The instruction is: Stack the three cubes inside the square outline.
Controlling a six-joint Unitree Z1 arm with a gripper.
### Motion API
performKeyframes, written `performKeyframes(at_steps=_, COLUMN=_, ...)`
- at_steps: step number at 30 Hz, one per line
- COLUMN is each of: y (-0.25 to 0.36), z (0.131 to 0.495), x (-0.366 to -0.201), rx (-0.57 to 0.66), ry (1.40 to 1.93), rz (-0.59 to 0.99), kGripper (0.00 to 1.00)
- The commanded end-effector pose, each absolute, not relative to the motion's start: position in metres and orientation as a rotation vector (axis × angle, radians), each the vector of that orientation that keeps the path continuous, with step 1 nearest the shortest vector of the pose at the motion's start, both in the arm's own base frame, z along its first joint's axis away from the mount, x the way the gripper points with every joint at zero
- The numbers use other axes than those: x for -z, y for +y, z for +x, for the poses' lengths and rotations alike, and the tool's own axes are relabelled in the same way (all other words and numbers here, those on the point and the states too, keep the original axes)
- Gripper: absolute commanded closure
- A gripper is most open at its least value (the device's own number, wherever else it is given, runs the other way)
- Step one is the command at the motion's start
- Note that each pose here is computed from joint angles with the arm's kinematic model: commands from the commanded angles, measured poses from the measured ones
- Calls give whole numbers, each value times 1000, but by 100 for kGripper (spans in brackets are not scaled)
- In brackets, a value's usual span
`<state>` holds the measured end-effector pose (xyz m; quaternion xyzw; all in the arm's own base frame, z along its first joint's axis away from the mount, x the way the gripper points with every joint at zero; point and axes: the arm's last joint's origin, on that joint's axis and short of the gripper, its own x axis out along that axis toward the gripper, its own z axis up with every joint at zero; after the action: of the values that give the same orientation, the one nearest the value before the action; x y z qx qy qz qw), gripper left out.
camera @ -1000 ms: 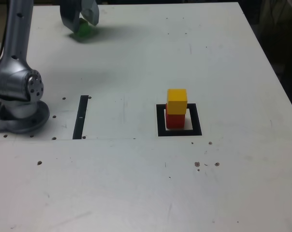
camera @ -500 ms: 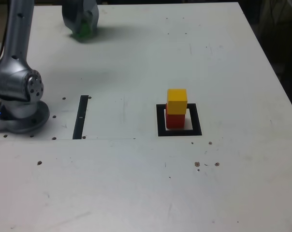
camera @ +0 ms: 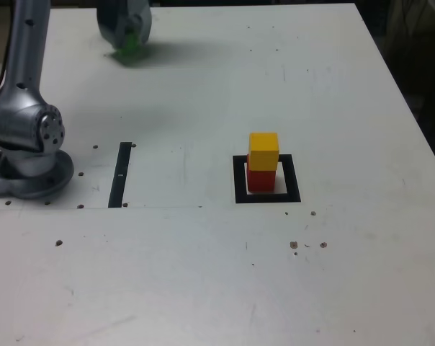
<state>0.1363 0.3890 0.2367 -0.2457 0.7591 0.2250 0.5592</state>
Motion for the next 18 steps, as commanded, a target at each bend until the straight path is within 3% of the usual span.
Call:
performKeyframes(at_steps=1, y=379, z=143, x=-247, rx=-517, ry=1778, rz=-551, kGripper=70)
performKeyframes(at_steps=18, y=290, z=197, x=-295, rx=-380, ry=1743, rz=-382, kGripper=70)
